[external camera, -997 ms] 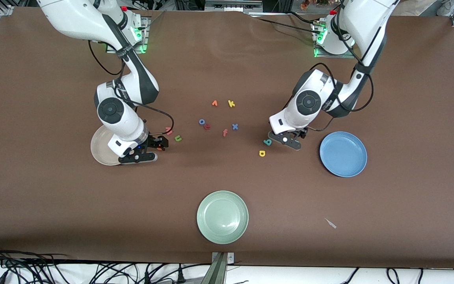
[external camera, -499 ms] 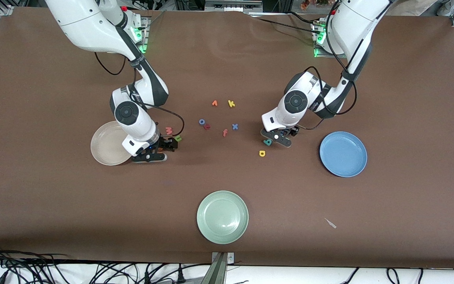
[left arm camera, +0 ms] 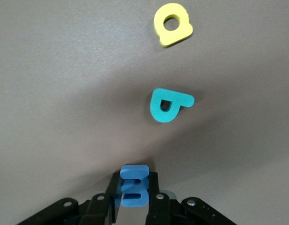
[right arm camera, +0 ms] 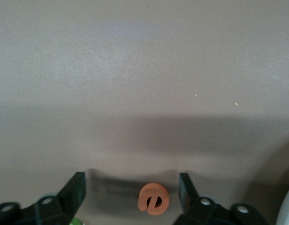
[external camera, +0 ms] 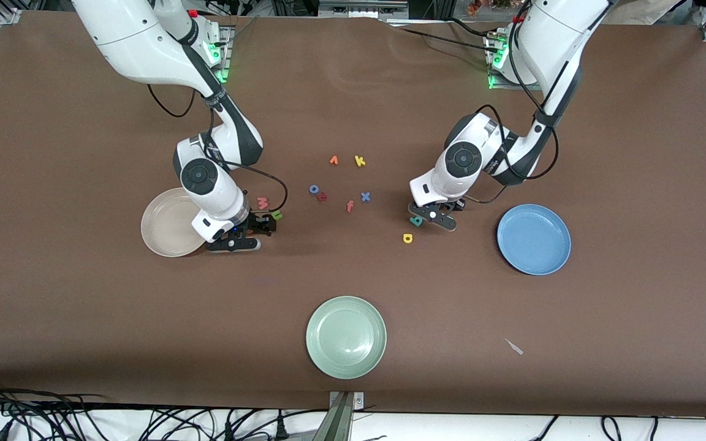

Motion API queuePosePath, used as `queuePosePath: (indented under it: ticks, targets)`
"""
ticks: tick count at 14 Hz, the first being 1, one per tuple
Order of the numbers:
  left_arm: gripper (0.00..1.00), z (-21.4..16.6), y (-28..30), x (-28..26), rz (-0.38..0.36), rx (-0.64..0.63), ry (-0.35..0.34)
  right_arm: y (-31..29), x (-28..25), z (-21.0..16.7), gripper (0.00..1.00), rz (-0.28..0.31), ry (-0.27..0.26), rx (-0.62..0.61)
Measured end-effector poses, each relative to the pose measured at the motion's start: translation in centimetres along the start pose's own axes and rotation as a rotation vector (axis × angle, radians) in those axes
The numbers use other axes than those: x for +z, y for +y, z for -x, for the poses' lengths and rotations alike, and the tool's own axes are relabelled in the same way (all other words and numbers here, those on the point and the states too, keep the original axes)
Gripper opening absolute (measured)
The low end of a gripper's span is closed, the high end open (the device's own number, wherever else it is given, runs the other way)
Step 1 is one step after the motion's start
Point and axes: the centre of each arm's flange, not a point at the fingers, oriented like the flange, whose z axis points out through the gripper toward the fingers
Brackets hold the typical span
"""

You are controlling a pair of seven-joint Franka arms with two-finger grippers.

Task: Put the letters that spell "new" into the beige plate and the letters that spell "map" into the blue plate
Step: 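Place the m on the blue plate while the right gripper carries the e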

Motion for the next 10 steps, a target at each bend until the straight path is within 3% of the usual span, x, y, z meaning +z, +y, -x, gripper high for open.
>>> queuePosePath:
  ticks: [1, 3, 4, 5, 6, 8, 10]
  targets:
    - [0.26, -0.1, -0.4, -0.9, -0.008, -0.006, -0.012, 0.1, 0.1, 0.2, 0.87, 0.002, -0.004, 0.000]
    - [0.26, -0.6, -2.1, -4.2, -0.032, -0.031, -0.036, 0.2, 0.3, 0.5, 0.72, 0.004, -0.010, 0.000]
    - [0.26, -0.8, -3.6, -6.1, -0.041, -0.037, -0.045, 0.2, 0.3, 0.6, 0.72, 0.005, -0.011, 0.000]
    - [0.26, -0.9, -5.6, -8.0, -0.046, -0.032, -0.047, 0.3, 0.2, 0.7, 0.66, 0.007, -0.011, -0.001]
    - [0.26, -0.9, -8.1, -9.3, -0.044, -0.023, -0.044, 0.5, 0.0, 0.7, 0.52, 0.009, -0.009, -0.001]
    - [0.26, -0.3, -14.1, -10.1, -0.039, -0.005, -0.042, 0.6, -0.1, 1.0, 0.46, 0.011, -0.012, -0.002]
    - [0.26, 0.7, -19.0, -9.1, -0.081, 0.008, -0.066, 0.7, -0.3, 1.2, 0.28, 0.013, -0.013, -0.003]
